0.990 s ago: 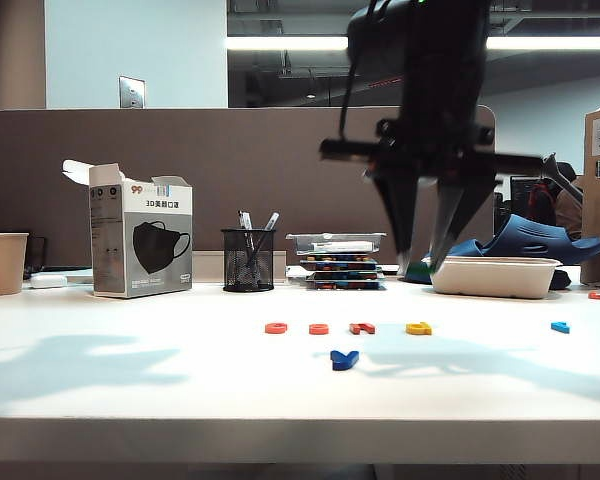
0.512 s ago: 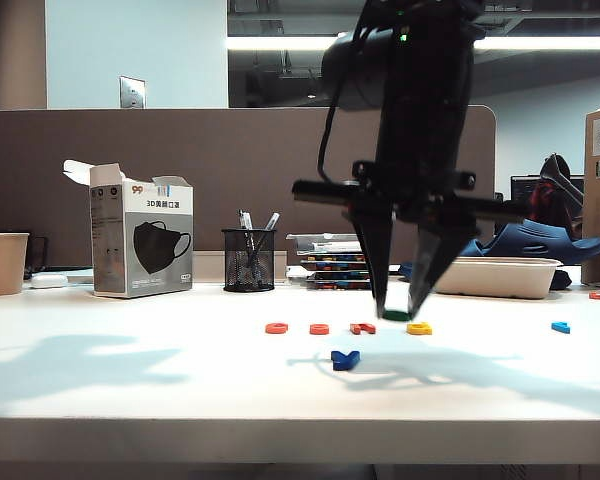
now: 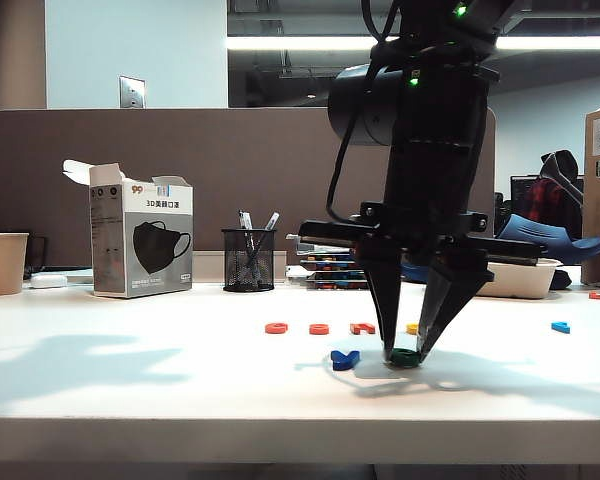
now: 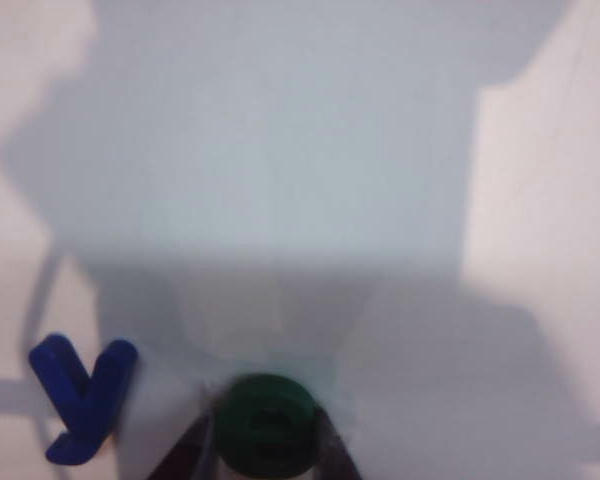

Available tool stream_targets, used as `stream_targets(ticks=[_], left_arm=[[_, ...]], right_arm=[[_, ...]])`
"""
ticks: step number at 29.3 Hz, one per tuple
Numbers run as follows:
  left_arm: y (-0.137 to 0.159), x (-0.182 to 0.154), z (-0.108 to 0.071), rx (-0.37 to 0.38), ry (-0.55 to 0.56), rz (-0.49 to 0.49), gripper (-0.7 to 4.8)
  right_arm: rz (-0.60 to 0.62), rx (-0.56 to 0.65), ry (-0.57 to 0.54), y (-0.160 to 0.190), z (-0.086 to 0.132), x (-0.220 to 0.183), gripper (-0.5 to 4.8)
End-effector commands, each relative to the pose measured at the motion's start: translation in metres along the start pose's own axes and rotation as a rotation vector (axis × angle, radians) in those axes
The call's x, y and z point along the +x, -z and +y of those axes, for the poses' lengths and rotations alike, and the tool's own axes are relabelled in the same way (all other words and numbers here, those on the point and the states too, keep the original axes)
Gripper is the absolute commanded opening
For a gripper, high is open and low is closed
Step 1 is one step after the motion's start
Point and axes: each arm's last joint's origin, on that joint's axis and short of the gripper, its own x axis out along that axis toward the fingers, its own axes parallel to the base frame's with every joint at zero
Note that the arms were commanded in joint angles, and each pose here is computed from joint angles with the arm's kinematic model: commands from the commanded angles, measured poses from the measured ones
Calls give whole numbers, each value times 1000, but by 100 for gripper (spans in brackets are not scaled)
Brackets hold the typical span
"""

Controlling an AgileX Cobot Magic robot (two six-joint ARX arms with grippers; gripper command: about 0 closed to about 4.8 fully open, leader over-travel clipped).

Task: Select the appropriate letters from the row of letter magnets placed on the table to arrange into the word "yes".

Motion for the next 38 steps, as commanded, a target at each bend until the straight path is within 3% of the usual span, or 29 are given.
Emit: stream_targets(ticks=[1, 22, 27, 38], left_arm=[[-1, -2, -1, 8, 9, -17, -5], [-1, -2, -1, 8, 9, -17, -5], [-1, -2, -1, 8, 9, -16, -5], [-1, -2, -1, 8, 9, -16, -5]], right_arm=[[-10, 3, -5, -1, 1, -1, 103], [1, 3, 0, 0, 0, -2, 109], [0, 3, -1, 0, 0, -2, 147], [0, 3, -1, 0, 0, -2, 149]])
